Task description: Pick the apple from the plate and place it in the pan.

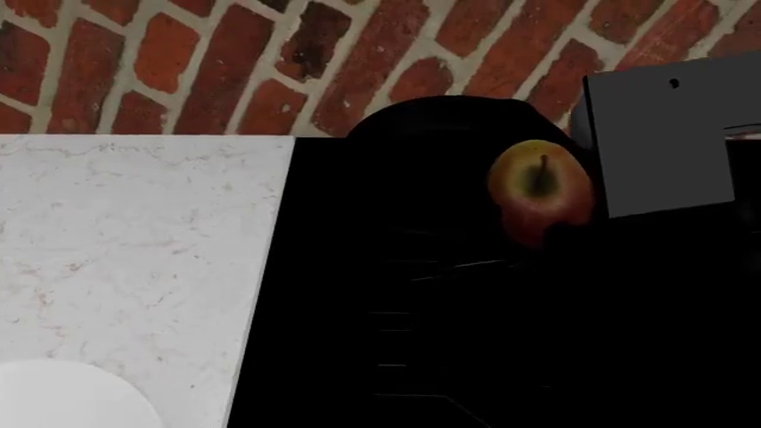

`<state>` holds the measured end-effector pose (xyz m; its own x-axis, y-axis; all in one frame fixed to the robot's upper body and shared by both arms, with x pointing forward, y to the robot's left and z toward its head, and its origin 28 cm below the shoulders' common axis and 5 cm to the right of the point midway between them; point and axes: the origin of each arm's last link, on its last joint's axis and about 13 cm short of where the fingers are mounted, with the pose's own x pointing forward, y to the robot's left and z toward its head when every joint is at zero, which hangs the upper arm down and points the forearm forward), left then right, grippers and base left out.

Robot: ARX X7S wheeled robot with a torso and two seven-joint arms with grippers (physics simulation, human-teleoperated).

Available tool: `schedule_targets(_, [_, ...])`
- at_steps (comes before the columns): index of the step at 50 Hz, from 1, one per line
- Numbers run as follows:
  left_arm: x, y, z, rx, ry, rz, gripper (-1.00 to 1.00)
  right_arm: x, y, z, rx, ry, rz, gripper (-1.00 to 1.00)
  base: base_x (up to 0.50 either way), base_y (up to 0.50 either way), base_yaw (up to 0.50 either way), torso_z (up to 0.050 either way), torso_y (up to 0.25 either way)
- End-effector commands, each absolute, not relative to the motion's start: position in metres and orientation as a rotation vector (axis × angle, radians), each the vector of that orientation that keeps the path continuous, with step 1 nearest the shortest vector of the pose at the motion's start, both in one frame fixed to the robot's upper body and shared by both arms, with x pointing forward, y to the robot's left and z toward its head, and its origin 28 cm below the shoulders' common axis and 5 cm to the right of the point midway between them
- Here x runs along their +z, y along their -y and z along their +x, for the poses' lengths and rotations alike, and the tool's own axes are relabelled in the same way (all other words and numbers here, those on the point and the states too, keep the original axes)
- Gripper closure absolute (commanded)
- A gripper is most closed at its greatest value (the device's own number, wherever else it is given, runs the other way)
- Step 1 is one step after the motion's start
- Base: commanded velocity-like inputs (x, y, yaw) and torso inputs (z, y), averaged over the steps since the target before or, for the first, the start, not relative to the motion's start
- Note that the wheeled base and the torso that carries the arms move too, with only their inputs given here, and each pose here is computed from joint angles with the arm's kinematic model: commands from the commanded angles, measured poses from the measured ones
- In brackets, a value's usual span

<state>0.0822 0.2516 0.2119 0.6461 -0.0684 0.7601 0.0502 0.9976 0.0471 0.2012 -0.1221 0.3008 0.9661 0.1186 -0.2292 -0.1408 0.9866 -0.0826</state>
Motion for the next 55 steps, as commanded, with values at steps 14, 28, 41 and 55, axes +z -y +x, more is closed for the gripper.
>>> schedule_targets(14, [0.212,-0.252,0.083,-0.058,0.865,0.023,-1.00,0.312,0.123,0.268,0.197,-0.192,0.026,1.00,0.00,0.00,0.00,0.000,0.000])
schedule_targets(28, [0.212,-0.252,0.083,-0.053,0.857,0.026,-1.00,0.312,0.121,0.326,0.187,-0.255,0.072,1.00,0.00,0.00,0.00,0.000,0.000])
schedule_targets(41, [0.211,-0.252,0.083,-0.050,0.851,0.028,-1.00,0.309,0.117,0.362,0.177,-0.317,0.069,1.00,0.00,0.00,0.00,0.000,0.000])
schedule_targets(55, [0.209,-0.252,0.082,-0.049,0.848,0.035,-1.00,0.299,0.108,0.398,0.155,-0.417,0.060,1.00,0.00,0.00,0.00,0.000,0.000])
